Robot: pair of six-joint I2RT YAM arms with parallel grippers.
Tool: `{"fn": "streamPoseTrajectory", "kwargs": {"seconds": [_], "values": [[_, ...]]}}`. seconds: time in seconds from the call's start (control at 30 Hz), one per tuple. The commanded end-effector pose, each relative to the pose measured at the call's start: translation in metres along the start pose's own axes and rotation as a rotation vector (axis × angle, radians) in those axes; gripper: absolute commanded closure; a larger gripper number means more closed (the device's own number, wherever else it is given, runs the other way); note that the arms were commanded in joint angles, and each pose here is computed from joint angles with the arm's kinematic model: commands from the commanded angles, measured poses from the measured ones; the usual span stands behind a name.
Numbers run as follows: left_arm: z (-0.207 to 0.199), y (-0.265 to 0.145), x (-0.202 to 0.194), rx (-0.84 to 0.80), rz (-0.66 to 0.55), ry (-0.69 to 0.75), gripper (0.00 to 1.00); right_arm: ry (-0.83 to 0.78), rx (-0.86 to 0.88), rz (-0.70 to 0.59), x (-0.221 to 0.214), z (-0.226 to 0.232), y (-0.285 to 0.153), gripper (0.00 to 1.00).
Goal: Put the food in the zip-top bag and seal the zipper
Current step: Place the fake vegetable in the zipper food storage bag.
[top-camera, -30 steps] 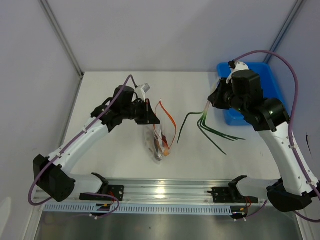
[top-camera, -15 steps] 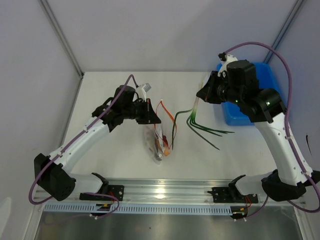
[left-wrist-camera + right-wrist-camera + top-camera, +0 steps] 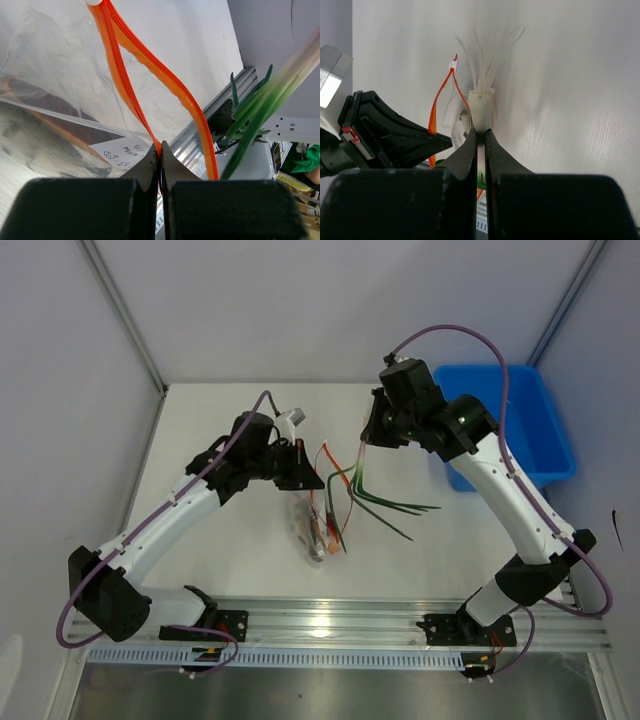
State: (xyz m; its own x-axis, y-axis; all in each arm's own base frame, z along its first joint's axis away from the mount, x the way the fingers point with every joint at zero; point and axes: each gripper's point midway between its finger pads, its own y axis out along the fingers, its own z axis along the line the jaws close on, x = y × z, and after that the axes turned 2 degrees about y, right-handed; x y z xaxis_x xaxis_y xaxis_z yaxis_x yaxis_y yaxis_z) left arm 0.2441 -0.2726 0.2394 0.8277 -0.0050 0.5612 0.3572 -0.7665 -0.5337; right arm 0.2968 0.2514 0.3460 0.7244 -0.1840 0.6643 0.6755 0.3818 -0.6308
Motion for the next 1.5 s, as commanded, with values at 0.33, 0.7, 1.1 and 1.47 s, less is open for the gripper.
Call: {"fn": "streamPoseTrajectory", "kwargs": {"seconds": [0.33,0.7,1.1,1.47], "values": [[-0.015,-0.012,0.017,0.045,-0.106,0.04,0.99,-0.112,-0.288,-0.103,0.012,0.004,0.018,1.0],[-0.019,-0.015,0.024,0.161,-0.235,0.039,0.99,-0.155,-0.351,-0.098,0.011,0.0,0.017,1.0],[-0.041,0.003,0.028,0.164,-0.228,0.067,0.99,-0.166,-0.311,-0.054,-0.002,0.011,0.019,1.0],[-0.047,0.005,0.028,0.147,-0.225,0.079,0.99,-0.081,-0.142,0.038,-0.033,0.043,0.042,1.0]]}}
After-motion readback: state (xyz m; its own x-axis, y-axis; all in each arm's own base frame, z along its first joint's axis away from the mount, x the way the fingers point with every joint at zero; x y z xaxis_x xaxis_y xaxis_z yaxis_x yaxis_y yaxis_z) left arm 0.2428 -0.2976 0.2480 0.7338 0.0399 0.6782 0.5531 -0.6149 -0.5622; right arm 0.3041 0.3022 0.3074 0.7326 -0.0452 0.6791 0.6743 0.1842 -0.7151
